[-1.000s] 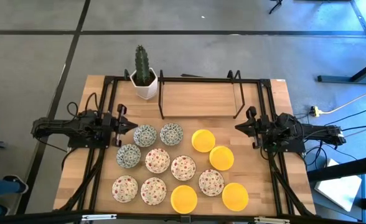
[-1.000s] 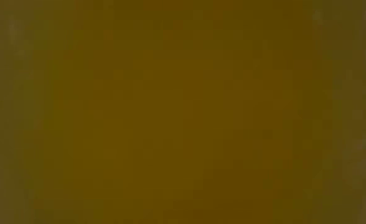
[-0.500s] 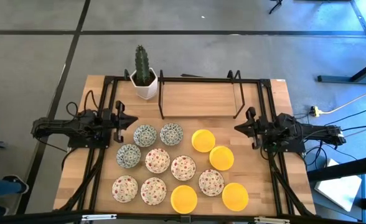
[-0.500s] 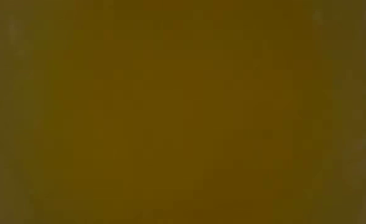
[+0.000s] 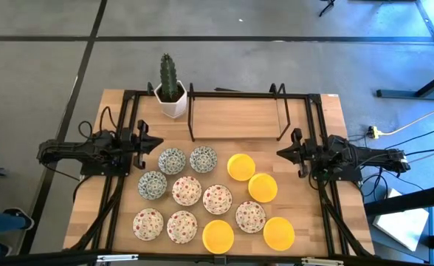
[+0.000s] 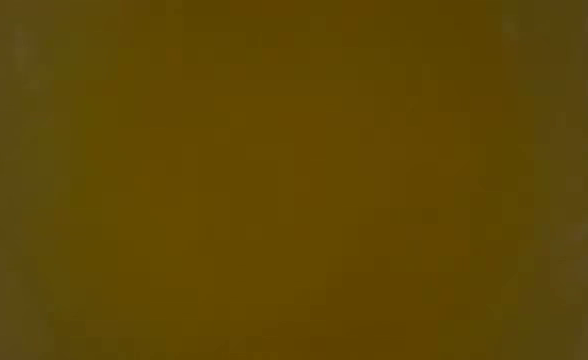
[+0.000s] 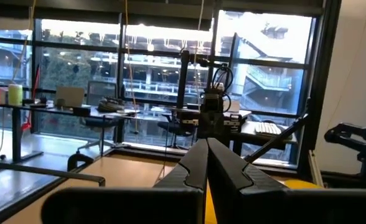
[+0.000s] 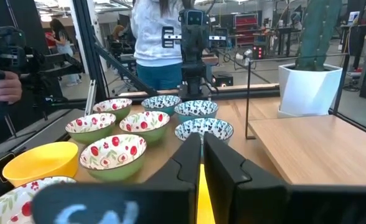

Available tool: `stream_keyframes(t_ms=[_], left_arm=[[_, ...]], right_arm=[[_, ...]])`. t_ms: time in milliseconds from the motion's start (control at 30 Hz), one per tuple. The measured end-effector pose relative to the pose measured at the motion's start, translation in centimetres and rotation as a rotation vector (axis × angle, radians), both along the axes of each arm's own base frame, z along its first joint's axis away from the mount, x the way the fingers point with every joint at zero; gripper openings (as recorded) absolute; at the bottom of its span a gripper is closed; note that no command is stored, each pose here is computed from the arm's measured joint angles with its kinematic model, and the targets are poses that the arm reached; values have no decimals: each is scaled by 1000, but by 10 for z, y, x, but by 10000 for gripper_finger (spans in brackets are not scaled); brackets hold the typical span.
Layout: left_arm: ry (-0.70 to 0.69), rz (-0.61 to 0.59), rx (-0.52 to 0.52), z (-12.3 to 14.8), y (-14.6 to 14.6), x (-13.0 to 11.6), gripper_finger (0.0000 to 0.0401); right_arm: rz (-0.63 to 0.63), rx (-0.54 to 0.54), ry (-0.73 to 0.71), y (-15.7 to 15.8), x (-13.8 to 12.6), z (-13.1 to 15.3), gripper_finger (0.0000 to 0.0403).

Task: Pick & Place Mini bowls
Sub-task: Put the green printed bowl on the shelf

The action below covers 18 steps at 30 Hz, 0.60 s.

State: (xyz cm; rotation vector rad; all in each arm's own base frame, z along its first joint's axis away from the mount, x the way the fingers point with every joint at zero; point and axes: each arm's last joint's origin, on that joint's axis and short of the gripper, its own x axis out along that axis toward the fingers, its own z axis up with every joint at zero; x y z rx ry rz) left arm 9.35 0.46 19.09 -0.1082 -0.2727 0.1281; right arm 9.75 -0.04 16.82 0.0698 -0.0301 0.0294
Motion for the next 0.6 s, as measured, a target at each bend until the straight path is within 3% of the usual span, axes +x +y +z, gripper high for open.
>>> stream_keyframes(t_ms=[200, 367, 600], left_arm=[[163, 96, 7, -14, 3, 5, 4], [95, 96, 5, -7, 3, 6, 4], [55, 119, 21, -3, 3, 5, 4]], right_arm=[[51, -47, -19, 2, 0, 2, 22], [125, -11, -68, 4, -2, 13, 22], [268, -9, -56, 14, 1, 64, 22]])
